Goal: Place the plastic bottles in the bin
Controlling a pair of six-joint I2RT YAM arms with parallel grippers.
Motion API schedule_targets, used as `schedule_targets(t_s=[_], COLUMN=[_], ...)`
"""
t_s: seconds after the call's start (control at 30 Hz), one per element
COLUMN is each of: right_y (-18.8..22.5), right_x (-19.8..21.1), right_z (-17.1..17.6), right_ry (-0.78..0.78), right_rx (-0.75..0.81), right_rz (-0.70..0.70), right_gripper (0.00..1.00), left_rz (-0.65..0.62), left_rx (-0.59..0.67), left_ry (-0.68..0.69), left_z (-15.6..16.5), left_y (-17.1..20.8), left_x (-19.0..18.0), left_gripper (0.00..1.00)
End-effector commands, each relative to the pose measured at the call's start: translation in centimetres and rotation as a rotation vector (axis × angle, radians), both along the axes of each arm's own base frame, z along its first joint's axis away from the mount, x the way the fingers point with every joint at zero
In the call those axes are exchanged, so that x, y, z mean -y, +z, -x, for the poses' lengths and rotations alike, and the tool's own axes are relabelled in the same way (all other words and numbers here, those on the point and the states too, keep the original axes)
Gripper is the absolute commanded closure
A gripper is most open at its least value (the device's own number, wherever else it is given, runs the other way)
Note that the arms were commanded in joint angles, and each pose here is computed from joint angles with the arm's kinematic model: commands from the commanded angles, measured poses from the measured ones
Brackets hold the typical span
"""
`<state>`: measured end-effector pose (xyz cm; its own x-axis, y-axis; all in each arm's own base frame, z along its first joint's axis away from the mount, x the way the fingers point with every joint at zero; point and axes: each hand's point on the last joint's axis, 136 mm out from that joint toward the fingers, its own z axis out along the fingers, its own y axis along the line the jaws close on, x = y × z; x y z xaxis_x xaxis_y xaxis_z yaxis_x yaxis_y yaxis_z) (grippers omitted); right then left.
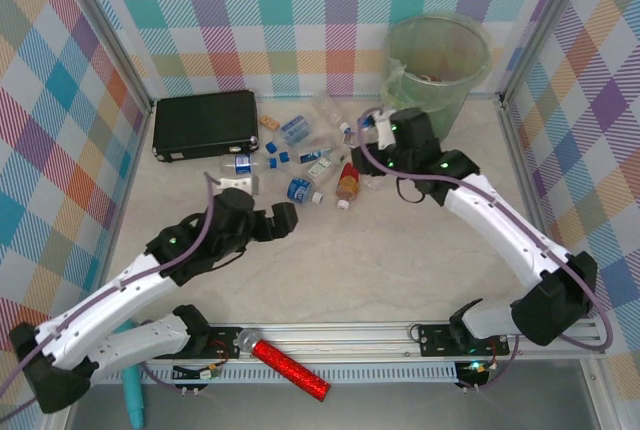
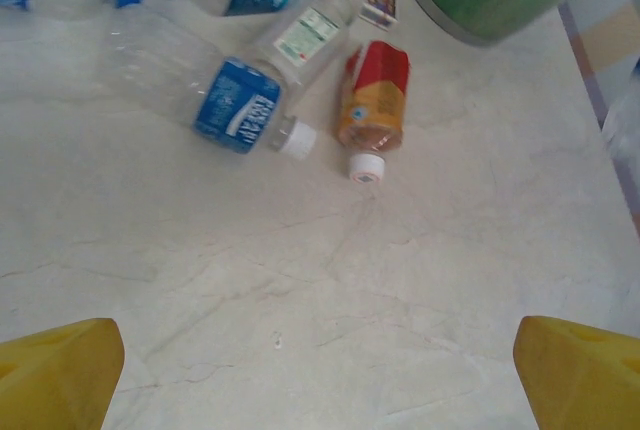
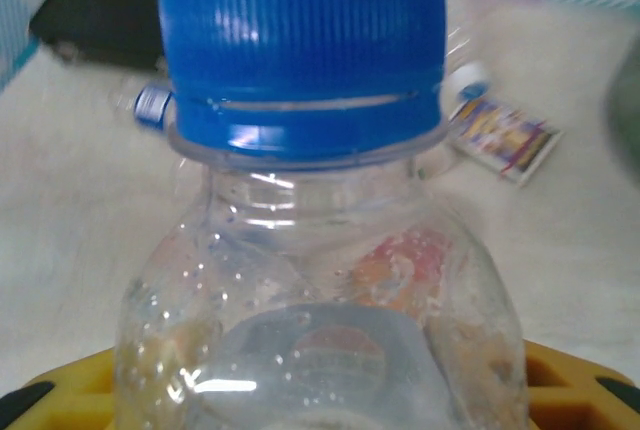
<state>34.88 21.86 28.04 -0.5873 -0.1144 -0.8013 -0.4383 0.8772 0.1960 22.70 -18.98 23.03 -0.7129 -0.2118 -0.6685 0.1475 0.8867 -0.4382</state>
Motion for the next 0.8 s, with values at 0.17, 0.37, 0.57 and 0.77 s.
schedule_targets(t_s=[0.17,0.37,0.57,0.77], right_y=[7.4,12.0,13.4,14.7], right_x=[6.5,11.3,12.5,13.4], right_z=[-6.1,-11.0,-17.0,-20.4], right_ry=[-0.263,-0.437,-0.488,-0.518], right_rx=[0.236,0.406,0.466,0.477], right_rz=[-0.068,-0.133,-0.129,-0.145], right_gripper=[0.54,0.57,0.57,0.56], left_rz=[-0.052,-0.07,-0.04,-0.063], left_rx=[0.105,0.107,0.128,0.129], left_ry=[-0.05,-0.044,-0.025,0.005], left_z=[-1.3,-1.2,-0.6,0.2], left_y=[2.7,3.0,4.2,4.7], left_x=[4.1,4.0,2.9,0.8], left_gripper=[0.0,0.0,0.0,0.0])
